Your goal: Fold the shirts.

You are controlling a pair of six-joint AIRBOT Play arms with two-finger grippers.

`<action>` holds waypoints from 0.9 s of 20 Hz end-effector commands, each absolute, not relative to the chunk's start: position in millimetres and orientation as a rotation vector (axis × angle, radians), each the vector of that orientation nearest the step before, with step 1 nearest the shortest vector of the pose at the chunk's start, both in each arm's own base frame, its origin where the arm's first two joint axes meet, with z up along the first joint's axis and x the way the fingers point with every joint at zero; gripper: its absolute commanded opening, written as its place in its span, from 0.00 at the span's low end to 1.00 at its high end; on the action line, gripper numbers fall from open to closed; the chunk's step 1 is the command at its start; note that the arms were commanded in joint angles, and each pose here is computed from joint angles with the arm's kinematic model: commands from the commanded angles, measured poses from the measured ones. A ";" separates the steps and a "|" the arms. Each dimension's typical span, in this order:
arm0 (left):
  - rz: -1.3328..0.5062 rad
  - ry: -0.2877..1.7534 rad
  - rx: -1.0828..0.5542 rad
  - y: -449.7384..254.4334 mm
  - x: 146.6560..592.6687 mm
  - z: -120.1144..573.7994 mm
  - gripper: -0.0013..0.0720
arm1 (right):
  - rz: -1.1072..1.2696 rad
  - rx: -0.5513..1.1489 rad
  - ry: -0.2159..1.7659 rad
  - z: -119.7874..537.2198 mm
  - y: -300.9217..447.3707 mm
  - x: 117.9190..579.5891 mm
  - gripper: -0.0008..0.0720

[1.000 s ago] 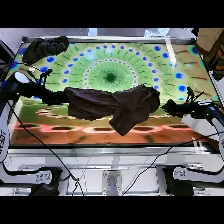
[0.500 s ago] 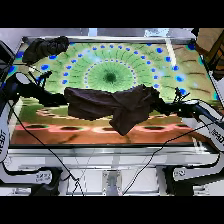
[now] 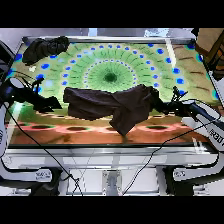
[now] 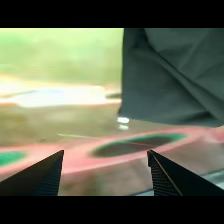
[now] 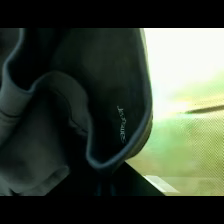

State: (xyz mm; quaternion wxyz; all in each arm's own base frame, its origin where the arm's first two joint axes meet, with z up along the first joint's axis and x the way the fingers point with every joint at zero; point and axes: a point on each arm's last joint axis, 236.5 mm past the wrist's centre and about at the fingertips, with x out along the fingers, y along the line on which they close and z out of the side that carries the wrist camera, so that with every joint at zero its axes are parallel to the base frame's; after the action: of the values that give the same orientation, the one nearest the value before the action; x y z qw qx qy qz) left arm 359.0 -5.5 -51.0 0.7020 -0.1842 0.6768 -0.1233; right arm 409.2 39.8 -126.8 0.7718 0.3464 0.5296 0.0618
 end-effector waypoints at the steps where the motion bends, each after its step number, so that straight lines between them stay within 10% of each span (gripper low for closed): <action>1: -0.277 1.490 -0.673 -34.1 363.2 -71.8 0.84 | 0.131 0.740 1.149 -128.3 38.6 408.9 0.04; 13: -0.089 1.423 -0.849 -42.9 394.7 -112.2 0.83 | 0.132 0.742 1.149 -128.0 38.9 408.9 0.04; 18: -0.121 1.410 -0.766 -68.5 401.7 -119.8 0.63 | 0.132 0.742 1.149 -128.1 38.9 408.8 0.04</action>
State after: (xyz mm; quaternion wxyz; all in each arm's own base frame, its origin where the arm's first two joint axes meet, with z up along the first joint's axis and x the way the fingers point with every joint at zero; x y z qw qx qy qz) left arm 395.9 -60.4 -113.4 0.6784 -0.3636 0.6360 -0.0551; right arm 409.4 38.2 -127.7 0.7741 0.3420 0.5293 0.0603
